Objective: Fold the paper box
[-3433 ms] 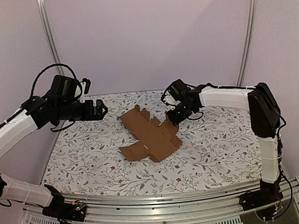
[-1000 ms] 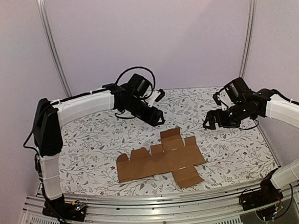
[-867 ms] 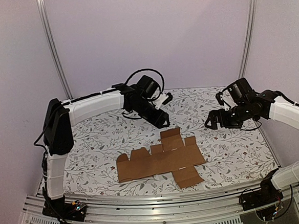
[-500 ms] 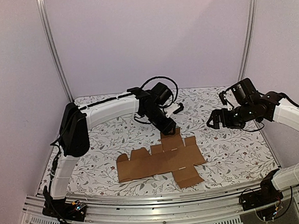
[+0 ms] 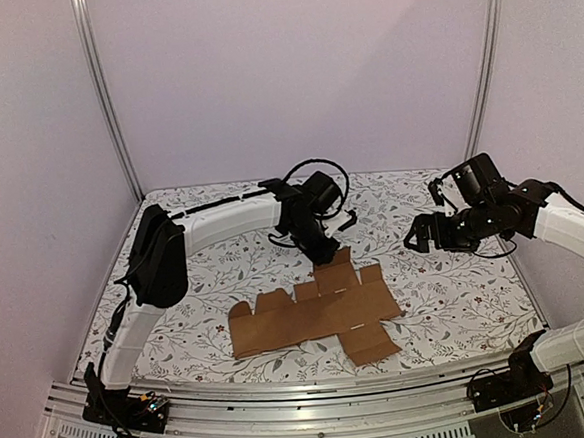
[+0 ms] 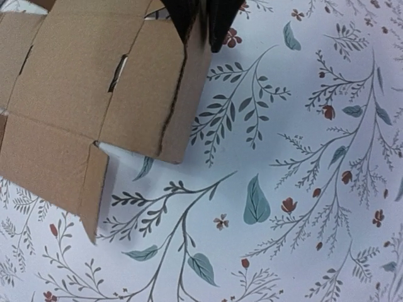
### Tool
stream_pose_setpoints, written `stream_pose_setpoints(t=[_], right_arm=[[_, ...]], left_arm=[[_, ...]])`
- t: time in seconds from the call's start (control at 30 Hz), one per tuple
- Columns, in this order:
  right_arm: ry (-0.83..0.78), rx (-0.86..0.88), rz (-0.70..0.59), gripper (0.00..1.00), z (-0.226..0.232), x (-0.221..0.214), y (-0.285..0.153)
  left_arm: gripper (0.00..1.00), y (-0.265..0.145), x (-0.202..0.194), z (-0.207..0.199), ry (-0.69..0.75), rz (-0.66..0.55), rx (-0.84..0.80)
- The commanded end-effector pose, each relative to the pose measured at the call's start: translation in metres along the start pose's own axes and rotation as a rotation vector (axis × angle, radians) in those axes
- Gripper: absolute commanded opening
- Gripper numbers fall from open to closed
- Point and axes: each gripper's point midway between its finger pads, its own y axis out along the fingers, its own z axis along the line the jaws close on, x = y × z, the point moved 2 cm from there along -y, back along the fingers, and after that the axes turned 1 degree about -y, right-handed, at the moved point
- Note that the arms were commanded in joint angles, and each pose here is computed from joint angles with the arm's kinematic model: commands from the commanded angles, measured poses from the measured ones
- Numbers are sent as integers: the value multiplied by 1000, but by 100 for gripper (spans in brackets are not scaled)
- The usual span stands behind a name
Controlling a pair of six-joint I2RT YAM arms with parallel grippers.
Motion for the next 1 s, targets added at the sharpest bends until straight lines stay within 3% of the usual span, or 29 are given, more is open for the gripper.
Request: stream_pose_setpoints(t=[0.0,0.37,0.63,0.97], right_arm=[[17,-14,-15,99,-5,-2,-1],[-30,-19,-125,99,-6,22,0],[-95,39,-111,99,8,41,9],[-205,163,-67,99,38,63,20]], left_arm=[[0,-2,7,-6,23,-21,11],[0,-27,3,-1,-32,-137,34],[0,-58,-12,15,-166,-295,11],[0,-99,-26,23,-259,-542,-140]])
